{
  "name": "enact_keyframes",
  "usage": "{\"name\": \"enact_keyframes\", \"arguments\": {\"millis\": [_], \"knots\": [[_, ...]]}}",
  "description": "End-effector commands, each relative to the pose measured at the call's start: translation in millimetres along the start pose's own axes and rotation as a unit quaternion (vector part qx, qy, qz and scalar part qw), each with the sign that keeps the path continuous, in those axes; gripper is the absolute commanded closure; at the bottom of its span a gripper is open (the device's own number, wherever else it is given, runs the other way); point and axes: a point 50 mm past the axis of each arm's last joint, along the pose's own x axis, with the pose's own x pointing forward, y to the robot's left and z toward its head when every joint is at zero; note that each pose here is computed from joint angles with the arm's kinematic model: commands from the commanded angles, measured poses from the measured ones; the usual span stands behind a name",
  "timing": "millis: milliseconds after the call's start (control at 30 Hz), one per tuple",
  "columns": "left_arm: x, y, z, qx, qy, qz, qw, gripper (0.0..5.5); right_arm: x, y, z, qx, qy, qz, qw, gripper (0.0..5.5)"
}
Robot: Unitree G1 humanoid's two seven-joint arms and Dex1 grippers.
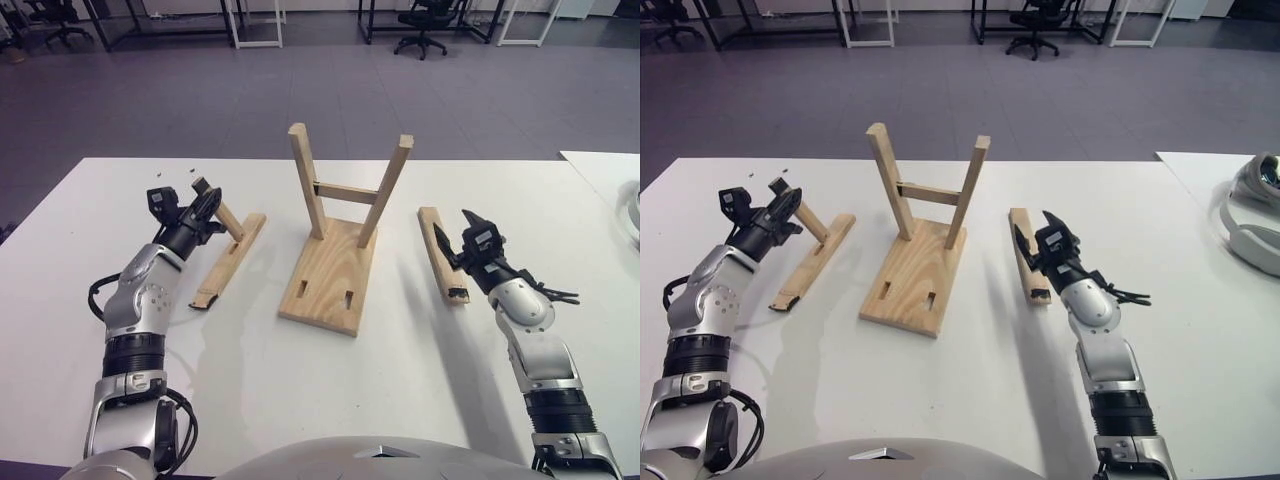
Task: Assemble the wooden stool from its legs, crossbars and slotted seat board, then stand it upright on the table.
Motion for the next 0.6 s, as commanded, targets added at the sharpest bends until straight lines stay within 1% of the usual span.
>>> {"name": "enact_keyframes", "arguments": {"millis": [33, 200, 400, 500, 600], "knots": [[-1, 8, -4, 0.010, 0.000, 0.010, 1.000, 5.11, 0, 3, -11, 0.003, 0.009, -0.004, 1.000, 2.54], [-8, 18, -15, 0.021, 0.010, 0.030, 0.999, 5.11, 2, 7, -13, 0.010, 0.007, -0.002, 1.000, 2.54], [-20, 26, -40, 0.032, 0.052, 0.050, 0.997, 5.11, 4, 6, -13, 0.012, 0.006, -0.004, 1.000, 2.54], [-33, 26, -65, 0.060, 0.105, 0.052, 0.991, 5.11, 4, 6, -12, 0.010, 0.004, -0.003, 1.000, 2.54], [-58, 29, -106, 0.090, 0.192, 0.058, 0.975, 5.11, 3, 6, -13, 0.006, 0.006, -0.002, 1.000, 2.54]]}}
